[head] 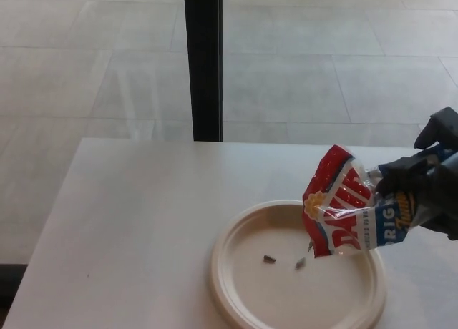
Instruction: The robot uses its right hand to pick up a bag of sunflower seeds kept in the middle of the desk and tilts it over a plate kept next to it to pour out a few seeds and then puts the bag of seeds back on the desk
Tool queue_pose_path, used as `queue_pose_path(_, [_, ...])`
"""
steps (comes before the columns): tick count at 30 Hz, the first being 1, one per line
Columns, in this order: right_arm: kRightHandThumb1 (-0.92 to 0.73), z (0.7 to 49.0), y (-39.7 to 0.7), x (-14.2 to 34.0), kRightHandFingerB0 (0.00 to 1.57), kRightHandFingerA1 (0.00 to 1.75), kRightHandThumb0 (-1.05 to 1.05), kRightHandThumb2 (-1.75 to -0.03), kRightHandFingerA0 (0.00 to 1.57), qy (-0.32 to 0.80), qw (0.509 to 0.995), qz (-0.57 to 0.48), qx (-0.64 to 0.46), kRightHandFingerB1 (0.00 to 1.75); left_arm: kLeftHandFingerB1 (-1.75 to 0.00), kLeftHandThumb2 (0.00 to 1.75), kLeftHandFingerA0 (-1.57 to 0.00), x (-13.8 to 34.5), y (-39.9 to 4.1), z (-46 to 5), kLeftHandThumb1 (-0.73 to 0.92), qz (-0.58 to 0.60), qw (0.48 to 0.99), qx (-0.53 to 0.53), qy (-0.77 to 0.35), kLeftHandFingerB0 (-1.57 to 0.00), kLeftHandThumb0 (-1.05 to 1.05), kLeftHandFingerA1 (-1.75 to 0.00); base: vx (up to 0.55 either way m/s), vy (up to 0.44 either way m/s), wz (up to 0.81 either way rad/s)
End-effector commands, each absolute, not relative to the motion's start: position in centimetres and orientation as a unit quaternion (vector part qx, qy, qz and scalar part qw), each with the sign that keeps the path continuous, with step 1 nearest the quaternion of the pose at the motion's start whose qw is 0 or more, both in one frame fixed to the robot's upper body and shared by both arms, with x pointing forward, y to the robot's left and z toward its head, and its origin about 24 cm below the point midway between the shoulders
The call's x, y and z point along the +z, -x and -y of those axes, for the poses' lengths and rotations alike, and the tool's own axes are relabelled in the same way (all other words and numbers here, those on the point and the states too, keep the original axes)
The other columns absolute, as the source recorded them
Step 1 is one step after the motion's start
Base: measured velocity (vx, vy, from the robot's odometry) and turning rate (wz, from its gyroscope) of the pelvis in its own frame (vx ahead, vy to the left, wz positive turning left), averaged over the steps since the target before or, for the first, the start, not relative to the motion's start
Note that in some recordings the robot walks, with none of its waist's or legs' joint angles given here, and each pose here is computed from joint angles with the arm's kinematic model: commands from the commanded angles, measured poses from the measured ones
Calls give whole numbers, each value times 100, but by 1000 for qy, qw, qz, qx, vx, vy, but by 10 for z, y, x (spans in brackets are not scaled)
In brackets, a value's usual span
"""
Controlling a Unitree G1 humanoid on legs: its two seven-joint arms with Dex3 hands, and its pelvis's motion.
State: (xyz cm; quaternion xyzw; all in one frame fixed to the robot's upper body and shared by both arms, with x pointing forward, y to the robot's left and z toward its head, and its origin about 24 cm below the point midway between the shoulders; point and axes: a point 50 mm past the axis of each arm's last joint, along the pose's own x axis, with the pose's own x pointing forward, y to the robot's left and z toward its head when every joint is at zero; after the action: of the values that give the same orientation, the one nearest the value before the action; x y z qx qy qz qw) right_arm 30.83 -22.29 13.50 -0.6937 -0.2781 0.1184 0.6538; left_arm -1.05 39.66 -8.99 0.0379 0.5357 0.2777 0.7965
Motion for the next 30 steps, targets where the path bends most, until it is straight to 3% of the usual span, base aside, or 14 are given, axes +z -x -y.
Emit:
queue_pose_path(1, [-70, 224, -308, 142, 86, 165, -42, -66, 97, 711, 624, 300, 125, 71, -35, 70, -28, -85, 11, -403, 92, -538, 794, 276, -56, -21, -91, -52, 0, 0, 0])
queue_pose_path(12, [-70, 218, -311, 153, 86, 169, -47, -61, 97, 720, 603, 321, 126, 72, -35, 68, -27, -84, 9, -404, 91, -535, 796, 277, -55, -21, -92, -53, 0, 0, 0])
queue_pose_path(13, [-67, 216, -312, 155, 86, 171, -47, -65, 96, 729, 589, 326, 126, 71, -46, 109, -23, -84, 9, -404, 70, -534, 797, 276, -54, -15, -89, -58, 0, 0, 0])
queue_pose_path(14, [-66, 216, -313, 156, 88, 172, -48, -65, 96, 727, 588, 330, 125, 73, -35, 68, -27, -84, 8, -404, 90, -533, 797, 279, -54, -21, -92, -53, 0, 0, 0])
queue_pose_path(15, [-67, 216, -313, 157, 89, 169, -48, -60, 99, 727, 584, 340, 124, 70, -46, 109, -24, -84, 8, -404, 69, -533, 797, 278, -54, -16, -88, -58, 0, 0, 0])
queue_pose_path(16, [-65, 216, -313, 158, 88, 172, -50, -65, 98, 732, 575, 342, 127, 69, -34, 68, -27, -84, 7, -404, 90, -533, 797, 280, -51, -19, -92, -53, 0, 0, 0])
queue_pose_path(20, [-68, 215, -312, 160, 88, 173, -43, -60, 97, 734, 562, 356, 135, 72, -35, 69, -26, -83, 6, -405, 91, -531, 799, 278, -53, -19, -92, -53, 0, 0, 0])
queue_pose_path(21, [-67, 214, -312, 162, 87, 175, -39, -65, 96, 737, 558, 351, 147, 77, -46, 110, -23, -83, 5, -406, 70, -534, 797, 277, -56, -15, -89, -57, 0, 0, 0])
queue_pose_path(22, [-68, 214, -313, 163, 88, 175, -39, -61, 95, 737, 557, 353, 149, 77, -46, 109, -23, -83, 5, -406, 70, -532, 797, 280, -54, -15, -89, -58, 0, 0, 0])
queue_pose_path(23, [-48, 213, -313, 163, 81, 139, -41, -94, 124, 738, 555, 354, 151, 81, -35, 69, -24, -82, 5, -406, 92, -532, 798, 280, -52, -18, -92, -52, 0, 0, 0])
queue_pose_path(24, [-48, 213, -313, 165, 81, 139, -41, -94, 125, 740, 551, 354, 154, 81, -46, 109, -22, -82, 5, -406, 70, -532, 798, 279, -50, -14, -89, -57, 0, 0, 0])
queue_pose_path(26, [-48, 213, -313, 168, 82, 139, -41, -93, 124, 747, 539, 356, 159, 81, -46, 108, -22, -83, 5, -407, 68, -529, 796, 290, -40, -16, -89, -58, 0, 0, 0])
queue_pose_path(27, [-49, 213, -314, 168, 81, 138, -40, -95, 124, 747, 538, 358, 159, 82, -35, 68, -24, -82, 4, -407, 90, -528, 798, 289, -40, -19, -91, -53, 0, 0, 0])
queue_pose_path(30, [-48, 213, -313, 168, 81, 139, -41, -94, 124, 747, 534, 361, 162, 82, -37, 68, -23, -82, 4, -407, 90, -528, 800, 281, -45, -18, -93, -55, 0, 0, 0])
